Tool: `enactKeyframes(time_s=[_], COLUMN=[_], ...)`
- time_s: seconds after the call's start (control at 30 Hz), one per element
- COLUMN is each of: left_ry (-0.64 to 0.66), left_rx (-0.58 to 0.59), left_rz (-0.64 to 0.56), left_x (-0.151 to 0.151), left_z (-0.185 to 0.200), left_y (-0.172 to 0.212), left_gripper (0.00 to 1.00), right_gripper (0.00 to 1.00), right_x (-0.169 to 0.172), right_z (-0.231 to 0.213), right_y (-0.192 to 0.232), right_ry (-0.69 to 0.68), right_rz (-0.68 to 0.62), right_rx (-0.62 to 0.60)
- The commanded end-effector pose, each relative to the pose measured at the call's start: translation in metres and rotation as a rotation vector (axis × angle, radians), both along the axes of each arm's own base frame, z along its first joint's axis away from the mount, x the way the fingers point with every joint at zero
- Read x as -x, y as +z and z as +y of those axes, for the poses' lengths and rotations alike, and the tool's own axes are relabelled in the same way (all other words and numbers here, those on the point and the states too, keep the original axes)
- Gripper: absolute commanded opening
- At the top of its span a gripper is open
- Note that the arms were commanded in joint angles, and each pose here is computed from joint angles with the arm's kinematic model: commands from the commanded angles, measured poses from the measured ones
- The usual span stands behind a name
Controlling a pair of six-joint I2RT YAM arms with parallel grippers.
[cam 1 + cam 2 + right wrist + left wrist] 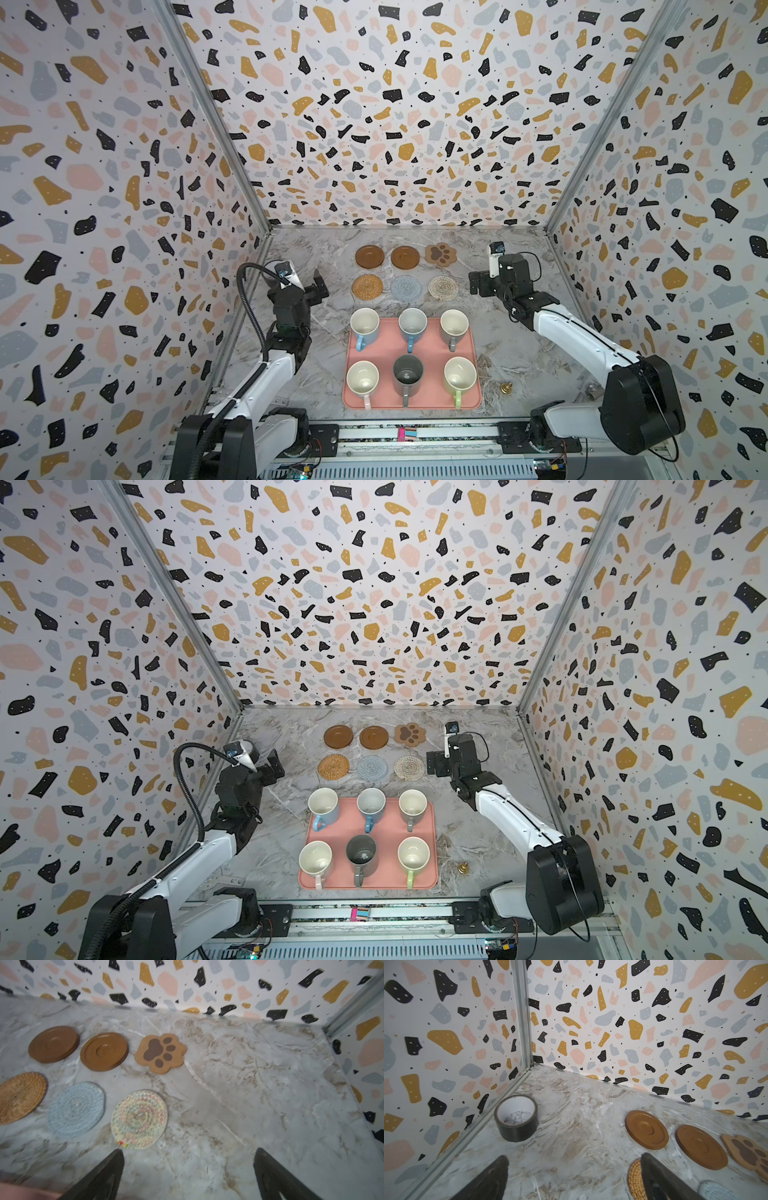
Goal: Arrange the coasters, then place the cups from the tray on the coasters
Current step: 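Move the right gripper over the mugs on the pink tray while the left gripper rises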
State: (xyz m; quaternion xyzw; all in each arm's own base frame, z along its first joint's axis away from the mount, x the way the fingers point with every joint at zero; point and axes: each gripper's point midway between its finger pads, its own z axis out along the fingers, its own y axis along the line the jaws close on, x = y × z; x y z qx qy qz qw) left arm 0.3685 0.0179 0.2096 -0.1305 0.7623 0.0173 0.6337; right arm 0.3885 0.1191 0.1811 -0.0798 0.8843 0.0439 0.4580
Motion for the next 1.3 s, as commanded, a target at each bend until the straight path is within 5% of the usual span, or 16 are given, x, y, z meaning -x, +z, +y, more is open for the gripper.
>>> enactKeyframes(time_s=[0.0,0.3,0.63,0.87,1.0,1.27], left_ry=[-0.037,-0.044,-0.144,-0.056,0.013,-0.126], left_rx=[0.052,0.152,0.131,0.163,0.199,0.219], left_rz=[0.043,0.140,0.244,0.273,0.283,0.250], left_x=[-0.008,-0.026,-0.038,-0.033,-0.024,-0.018], left_z=[-0.008,-0.023,-0.077,-0.078,-0.072,-0.094], left_y=[0.004,0.005,0.009,0.019,0.019,0.032], left_gripper=[1.00,1.00,1.00,1.00,0.99,0.99], right_gripper=[0.99,0.99,1.00,0.99,0.99,0.99], right_x=[0.032,0.075,0.116,0.131,0.136,0.158], right_z=[0.010,0.040,0.058,0.076,0.083,0.074], right_y=[-0.019,-0.013,-0.001,-0.007,-0.015,-0.028], right_ry=[0.034,0.088,0.050,0.049,0.061,0.019], right_rz=[0.201,0.373,0.454,0.484,0.518,0.572], right_rx=[-0.002,-0.043,-0.151,-0.208,-0.175,-0.131])
